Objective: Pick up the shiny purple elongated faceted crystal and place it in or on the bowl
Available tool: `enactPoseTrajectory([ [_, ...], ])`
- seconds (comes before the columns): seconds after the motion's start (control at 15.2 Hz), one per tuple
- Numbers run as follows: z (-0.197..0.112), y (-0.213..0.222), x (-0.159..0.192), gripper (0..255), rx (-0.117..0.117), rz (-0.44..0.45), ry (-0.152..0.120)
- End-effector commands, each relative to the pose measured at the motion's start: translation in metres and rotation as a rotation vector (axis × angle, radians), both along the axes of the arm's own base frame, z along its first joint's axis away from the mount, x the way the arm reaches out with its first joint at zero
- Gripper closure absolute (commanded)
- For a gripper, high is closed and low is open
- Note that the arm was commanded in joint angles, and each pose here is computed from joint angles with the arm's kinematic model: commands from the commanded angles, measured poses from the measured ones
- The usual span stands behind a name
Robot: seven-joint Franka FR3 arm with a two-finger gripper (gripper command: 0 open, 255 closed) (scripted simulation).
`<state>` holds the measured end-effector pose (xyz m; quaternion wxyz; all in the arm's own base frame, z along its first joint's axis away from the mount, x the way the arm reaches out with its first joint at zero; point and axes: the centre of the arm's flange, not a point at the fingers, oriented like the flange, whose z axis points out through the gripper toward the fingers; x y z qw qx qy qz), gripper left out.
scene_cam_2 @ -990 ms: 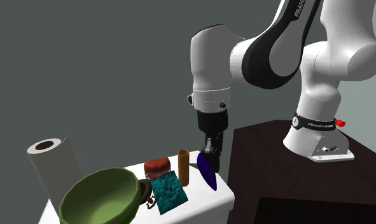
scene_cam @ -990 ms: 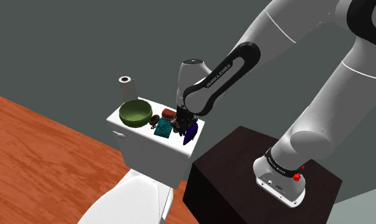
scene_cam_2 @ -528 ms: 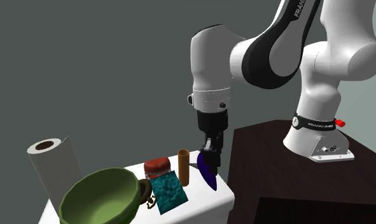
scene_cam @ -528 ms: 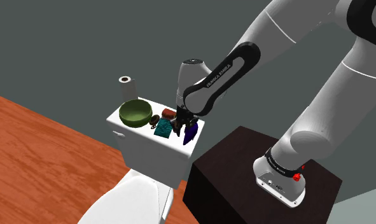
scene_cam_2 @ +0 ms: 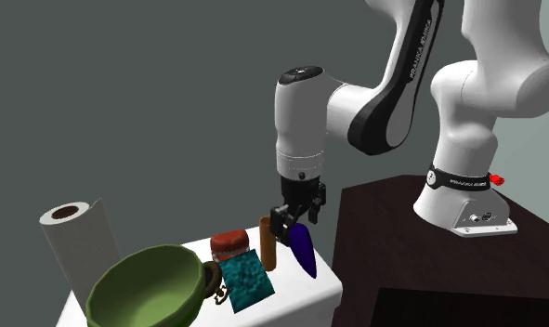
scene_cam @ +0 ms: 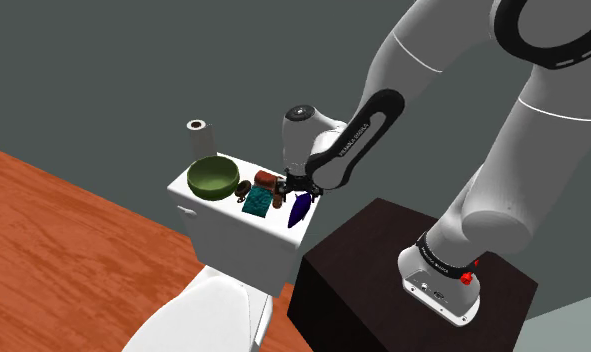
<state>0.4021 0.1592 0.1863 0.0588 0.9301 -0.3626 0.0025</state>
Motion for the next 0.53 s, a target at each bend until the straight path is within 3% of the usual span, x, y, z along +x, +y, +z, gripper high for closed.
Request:
enactPoseTrajectory([
  [0.0,-0.006,-0.013,0.003,0,-0.069,-0.119,-0.022],
  [0.46,-0.042,-0.020,0.002,0,-0.069,-0.119,-0.022],
])
